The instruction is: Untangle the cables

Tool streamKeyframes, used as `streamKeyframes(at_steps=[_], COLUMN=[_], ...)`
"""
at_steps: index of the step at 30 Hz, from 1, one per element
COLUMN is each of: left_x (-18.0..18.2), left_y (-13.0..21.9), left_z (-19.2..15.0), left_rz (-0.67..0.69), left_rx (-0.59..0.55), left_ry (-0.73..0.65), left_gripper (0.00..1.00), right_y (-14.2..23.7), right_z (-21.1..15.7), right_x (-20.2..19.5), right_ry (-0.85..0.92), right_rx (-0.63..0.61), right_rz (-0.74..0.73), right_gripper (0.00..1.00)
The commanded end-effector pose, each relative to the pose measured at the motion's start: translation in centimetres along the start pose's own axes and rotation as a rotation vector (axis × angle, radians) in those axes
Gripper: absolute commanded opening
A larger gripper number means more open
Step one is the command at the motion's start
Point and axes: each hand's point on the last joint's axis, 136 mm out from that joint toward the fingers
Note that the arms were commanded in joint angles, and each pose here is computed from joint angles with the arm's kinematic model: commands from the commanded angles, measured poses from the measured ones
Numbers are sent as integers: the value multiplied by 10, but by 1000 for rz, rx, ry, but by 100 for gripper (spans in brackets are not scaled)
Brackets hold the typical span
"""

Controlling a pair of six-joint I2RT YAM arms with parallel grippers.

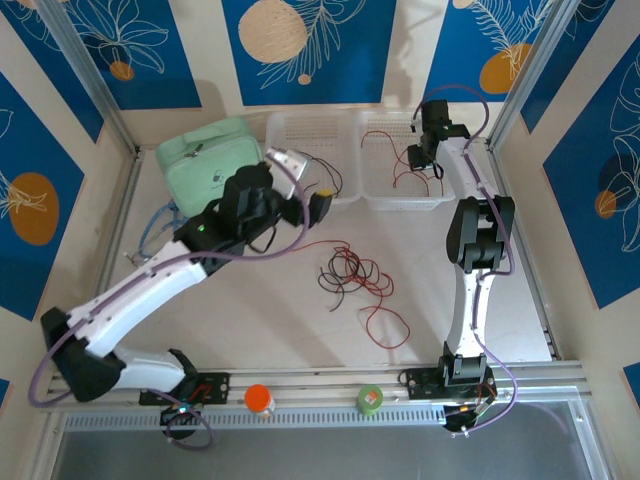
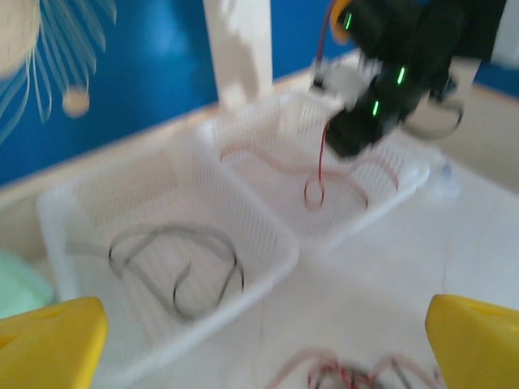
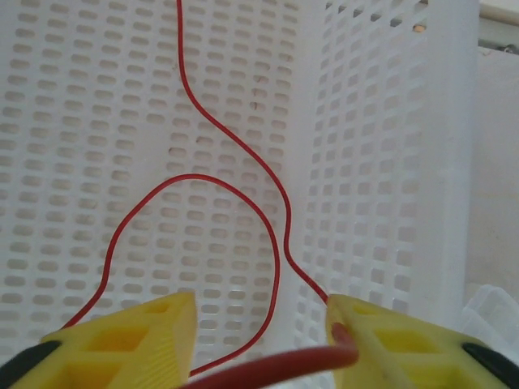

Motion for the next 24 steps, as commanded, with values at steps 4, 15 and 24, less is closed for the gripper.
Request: streamKeyframes(at_steps=[4, 15, 24], left_x=[21, 16, 9], left_y=[55, 85, 76], left_z=[-101, -145, -157], left_rz=[100, 91, 77], left_rx=[340, 520, 524], left_ry=[93, 203, 251], left_gripper=[100, 95, 94], right_y=[58, 93, 150], right_z=[9, -68, -42], right_x=[11, 9, 32], right_ry=[-90, -39, -141], right_rx=[-19, 417, 144], right_rz=[80, 60, 222], right_gripper=[57, 64, 63])
Point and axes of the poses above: each hand's point on the last joint's axis, 136 mm out from that joint toward the fingers, its own y axis back along the fingers, its own x axis along the line the jaws close on, z = x × y, and after that the axes turned 5 degrees about -y, right-handed
